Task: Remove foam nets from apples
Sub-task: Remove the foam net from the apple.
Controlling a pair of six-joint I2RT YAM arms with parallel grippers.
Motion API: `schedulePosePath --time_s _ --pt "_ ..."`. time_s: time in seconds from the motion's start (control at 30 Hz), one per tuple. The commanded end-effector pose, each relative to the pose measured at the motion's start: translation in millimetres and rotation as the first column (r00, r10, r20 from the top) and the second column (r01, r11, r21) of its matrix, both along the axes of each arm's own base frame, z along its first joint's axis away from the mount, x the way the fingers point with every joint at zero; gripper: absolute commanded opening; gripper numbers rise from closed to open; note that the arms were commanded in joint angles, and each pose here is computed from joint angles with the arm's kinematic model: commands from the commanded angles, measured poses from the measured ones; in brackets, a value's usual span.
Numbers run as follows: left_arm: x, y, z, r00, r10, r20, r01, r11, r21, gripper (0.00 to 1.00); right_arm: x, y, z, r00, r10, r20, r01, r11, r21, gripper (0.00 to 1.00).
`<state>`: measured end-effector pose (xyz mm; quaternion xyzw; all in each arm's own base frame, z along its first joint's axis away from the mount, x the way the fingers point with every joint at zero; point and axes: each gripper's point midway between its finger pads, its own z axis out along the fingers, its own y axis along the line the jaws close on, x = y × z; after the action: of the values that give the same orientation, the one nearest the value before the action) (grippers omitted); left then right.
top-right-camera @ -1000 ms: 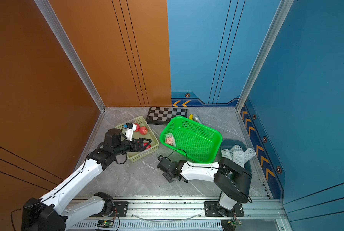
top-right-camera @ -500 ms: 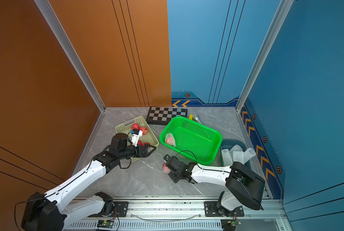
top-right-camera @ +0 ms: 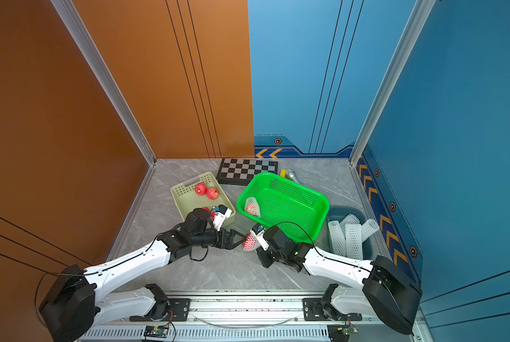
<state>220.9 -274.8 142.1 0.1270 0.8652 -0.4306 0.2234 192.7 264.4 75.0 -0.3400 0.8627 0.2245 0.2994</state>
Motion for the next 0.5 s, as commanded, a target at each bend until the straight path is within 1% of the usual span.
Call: schedulePosePath --time_s 0.0,0.1,0.17,0.3,0.47 --pt "-1 -13 20 0.998 -0.049 0.036 0.052 0.995 -0.085 0.93 -7 1 8 0.999 0.049 0.024 -0.05 0.998 0.035 0.0" --pt "3 -14 31 0.997 -0.056 0.055 0.062 0.991 -0.117 0.89 -9 1 17 0.996 0.065 0.058 -0.069 0.994 0.082 0.0" --pt "3 -16 35 0.996 -0.069 0.049 0.075 0.988 -0.136 0.81 -10 1 23 0.994 0.065 0.083 -0.075 0.99 0.117 0.0" --pt "-3 -24 41 0.99 -0.133 0.041 0.138 0.977 -0.165 0.7 -10 -3 36 0.991 0.055 0.12 -0.075 0.983 0.165 0.0" --pt "-16 -35 50 0.977 -0.207 0.054 0.214 0.958 -0.189 0.66 -7 -7 48 0.99 0.036 0.139 -0.065 0.977 0.204 0.0"
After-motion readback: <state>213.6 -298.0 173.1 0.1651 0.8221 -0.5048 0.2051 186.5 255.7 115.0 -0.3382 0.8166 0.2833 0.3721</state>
